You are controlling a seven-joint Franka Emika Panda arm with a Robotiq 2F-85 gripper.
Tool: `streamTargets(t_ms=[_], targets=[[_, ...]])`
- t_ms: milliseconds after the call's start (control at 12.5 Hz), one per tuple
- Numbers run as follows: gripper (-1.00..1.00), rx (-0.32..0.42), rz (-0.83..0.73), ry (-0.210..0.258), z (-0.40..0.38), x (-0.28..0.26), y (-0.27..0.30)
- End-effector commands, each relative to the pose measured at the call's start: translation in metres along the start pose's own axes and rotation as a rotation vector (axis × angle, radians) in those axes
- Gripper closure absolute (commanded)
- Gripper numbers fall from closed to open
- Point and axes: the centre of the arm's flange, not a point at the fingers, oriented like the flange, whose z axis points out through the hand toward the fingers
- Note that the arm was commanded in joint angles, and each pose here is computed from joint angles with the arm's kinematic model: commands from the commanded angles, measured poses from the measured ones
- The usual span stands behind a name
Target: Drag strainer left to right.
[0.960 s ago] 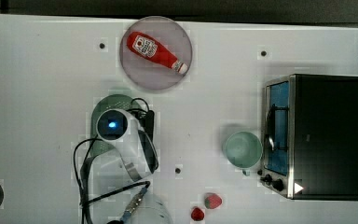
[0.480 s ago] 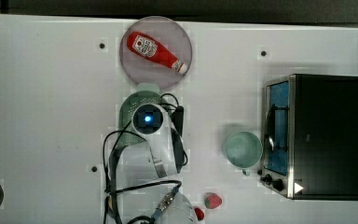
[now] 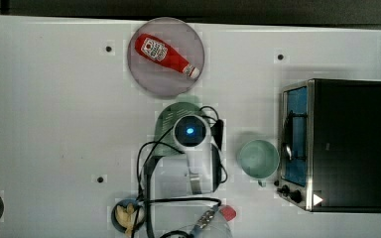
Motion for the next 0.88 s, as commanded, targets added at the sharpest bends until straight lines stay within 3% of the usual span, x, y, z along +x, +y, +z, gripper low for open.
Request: streamTargets(t_ms=[80,640,880], targets=[[-1.0,0.045,-0.079,0.002,-0.015,0.022,-0.015],[-1.0,0.054,-0.087,0.027,-0.016,0.069,-0.018],[-1.0,0.103,-0.316,0.019,-0.049,0.047,-0.023]])
